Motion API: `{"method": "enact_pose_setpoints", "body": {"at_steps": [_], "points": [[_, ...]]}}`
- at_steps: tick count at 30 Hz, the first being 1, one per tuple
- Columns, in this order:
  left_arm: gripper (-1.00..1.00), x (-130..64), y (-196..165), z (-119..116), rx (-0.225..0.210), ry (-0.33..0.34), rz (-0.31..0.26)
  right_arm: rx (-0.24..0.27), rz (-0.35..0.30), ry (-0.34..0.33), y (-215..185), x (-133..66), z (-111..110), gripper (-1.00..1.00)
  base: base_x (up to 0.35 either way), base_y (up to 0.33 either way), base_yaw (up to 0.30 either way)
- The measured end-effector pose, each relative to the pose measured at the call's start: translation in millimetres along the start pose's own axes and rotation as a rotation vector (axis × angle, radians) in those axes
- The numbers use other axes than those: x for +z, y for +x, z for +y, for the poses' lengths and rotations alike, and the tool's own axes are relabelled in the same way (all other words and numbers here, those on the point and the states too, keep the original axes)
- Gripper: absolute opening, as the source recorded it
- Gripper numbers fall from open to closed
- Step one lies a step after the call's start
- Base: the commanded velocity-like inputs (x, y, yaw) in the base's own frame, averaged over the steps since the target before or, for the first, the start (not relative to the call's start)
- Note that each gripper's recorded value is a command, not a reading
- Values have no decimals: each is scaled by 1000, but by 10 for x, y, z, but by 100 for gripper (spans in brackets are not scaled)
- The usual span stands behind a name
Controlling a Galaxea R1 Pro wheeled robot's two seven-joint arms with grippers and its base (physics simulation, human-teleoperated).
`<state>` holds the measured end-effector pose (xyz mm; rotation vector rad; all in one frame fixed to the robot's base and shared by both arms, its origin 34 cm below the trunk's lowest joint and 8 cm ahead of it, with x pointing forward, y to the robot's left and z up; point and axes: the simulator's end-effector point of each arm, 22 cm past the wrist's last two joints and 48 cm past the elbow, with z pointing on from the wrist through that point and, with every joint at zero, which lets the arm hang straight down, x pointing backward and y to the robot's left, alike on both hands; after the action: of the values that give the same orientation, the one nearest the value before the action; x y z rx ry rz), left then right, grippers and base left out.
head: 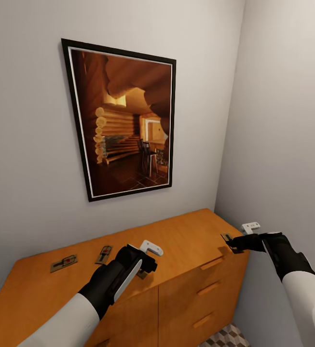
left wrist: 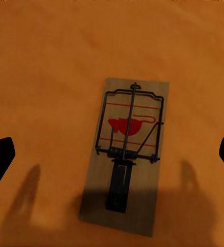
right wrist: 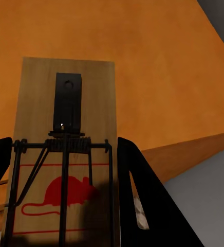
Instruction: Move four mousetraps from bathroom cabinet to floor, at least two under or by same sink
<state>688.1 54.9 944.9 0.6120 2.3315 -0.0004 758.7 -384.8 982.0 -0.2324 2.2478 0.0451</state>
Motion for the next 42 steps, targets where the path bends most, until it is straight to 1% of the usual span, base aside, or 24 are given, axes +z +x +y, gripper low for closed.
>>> {"method": "enact_pose_setpoints", "body": {"at_steps": [12, 19, 34, 38, 42], "points": [[100, 2, 4, 14, -1, -2, 0, 0, 0, 0, 0, 0, 0, -100, 0, 0, 0], [100, 77, 52, -6, -1, 0, 1, 0, 0, 0, 55, 64, 1, -100, 0, 0, 0], [100, 76, 51, -9, -1, 1, 1, -2, -3, 0, 48, 64, 1, -100, 0, 0, 0], [100, 118, 78, -14, -1, 0, 1, -3, -4, 0, 79, 101, 2, -100, 0, 0, 0], [100, 117, 79, -16, 0, 1, 1, -5, -7, 1, 74, 100, 0, -100, 0, 0, 0]]}}
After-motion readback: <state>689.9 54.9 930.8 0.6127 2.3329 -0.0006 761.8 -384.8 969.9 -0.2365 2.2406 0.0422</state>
